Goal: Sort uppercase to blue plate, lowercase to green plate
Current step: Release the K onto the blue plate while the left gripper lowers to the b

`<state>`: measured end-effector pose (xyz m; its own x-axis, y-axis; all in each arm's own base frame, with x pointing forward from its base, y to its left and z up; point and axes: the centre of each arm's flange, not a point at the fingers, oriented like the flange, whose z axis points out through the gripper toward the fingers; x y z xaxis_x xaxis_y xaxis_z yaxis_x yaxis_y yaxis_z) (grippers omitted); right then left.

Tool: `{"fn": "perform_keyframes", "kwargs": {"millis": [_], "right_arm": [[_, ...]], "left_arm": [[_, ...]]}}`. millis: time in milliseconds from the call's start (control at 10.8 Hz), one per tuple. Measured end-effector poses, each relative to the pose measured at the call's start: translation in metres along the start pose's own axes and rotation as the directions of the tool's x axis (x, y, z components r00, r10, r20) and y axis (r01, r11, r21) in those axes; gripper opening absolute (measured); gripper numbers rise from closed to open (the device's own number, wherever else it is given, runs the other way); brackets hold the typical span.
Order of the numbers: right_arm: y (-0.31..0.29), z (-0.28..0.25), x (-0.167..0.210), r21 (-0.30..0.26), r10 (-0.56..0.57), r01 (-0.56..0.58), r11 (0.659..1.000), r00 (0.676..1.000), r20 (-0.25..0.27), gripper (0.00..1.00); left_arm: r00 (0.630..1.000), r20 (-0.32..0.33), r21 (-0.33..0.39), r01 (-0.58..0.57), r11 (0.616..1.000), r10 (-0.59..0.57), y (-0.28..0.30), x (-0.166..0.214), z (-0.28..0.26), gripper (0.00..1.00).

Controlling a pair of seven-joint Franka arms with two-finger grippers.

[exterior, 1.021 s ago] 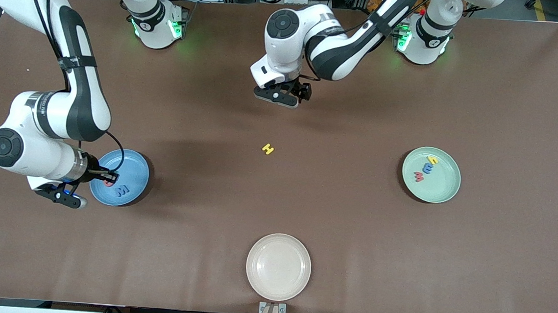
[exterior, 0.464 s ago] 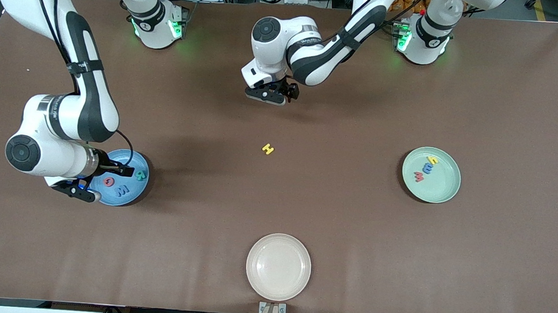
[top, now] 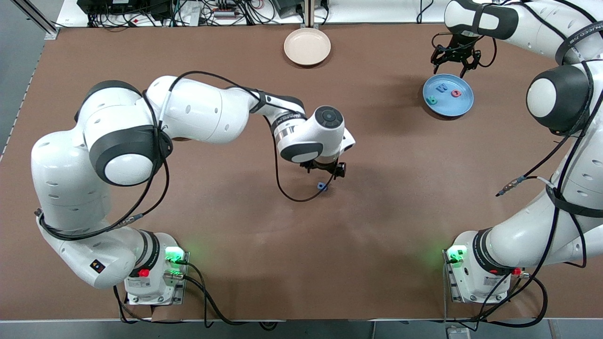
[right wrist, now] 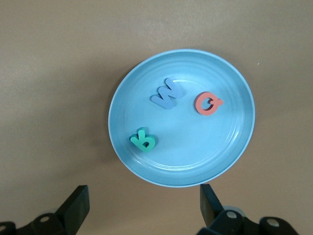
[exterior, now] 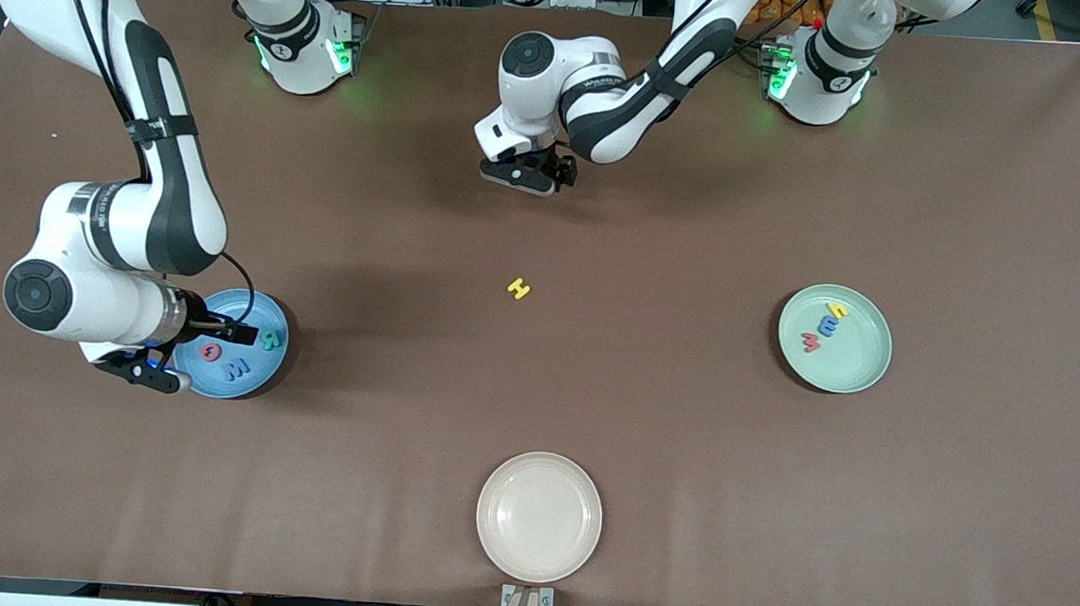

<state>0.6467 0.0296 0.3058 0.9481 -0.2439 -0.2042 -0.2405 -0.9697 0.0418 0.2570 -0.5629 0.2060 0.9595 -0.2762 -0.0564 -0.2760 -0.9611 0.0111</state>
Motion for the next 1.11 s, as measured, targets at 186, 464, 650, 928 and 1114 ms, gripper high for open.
{"fn": "perform_keyframes", "kwargs": {"millis": [186, 464, 650, 928, 1114], "right_arm": [[0.019, -0.001, 0.006, 0.005, -0.043, 0.043, 0.999, 0.999, -0.002, 1.00], [0.037, -0.001, 0.010, 0.010, -0.057, 0.057, 0.998, 0.998, -0.001, 1.00], [0.044, 0.000, 0.011, 0.012, -0.067, 0.067, 0.998, 0.998, 0.001, 1.00], [0.045, 0.007, 0.010, 0.011, -0.082, 0.082, 0.997, 0.997, 0.014, 1.00], [0.045, 0.007, 0.010, 0.011, -0.083, 0.083, 0.996, 0.996, 0.014, 1.00]], "left_arm": [[1.000, -0.002, 0.002, -0.014, 1.000, 0.014, 0.000, -0.010, 0.006, 0.98], [0.999, -0.033, -0.021, -0.031, 0.999, 0.030, 0.000, -0.022, 0.017, 0.93], [0.999, -0.031, -0.025, -0.035, 0.999, 0.034, -0.004, -0.030, 0.024, 0.89], [0.999, -0.033, -0.029, -0.036, 0.999, 0.035, -0.004, -0.031, 0.025, 0.82], [0.999, -0.032, -0.028, -0.036, 0.999, 0.035, -0.004, -0.031, 0.025, 0.81]]}}
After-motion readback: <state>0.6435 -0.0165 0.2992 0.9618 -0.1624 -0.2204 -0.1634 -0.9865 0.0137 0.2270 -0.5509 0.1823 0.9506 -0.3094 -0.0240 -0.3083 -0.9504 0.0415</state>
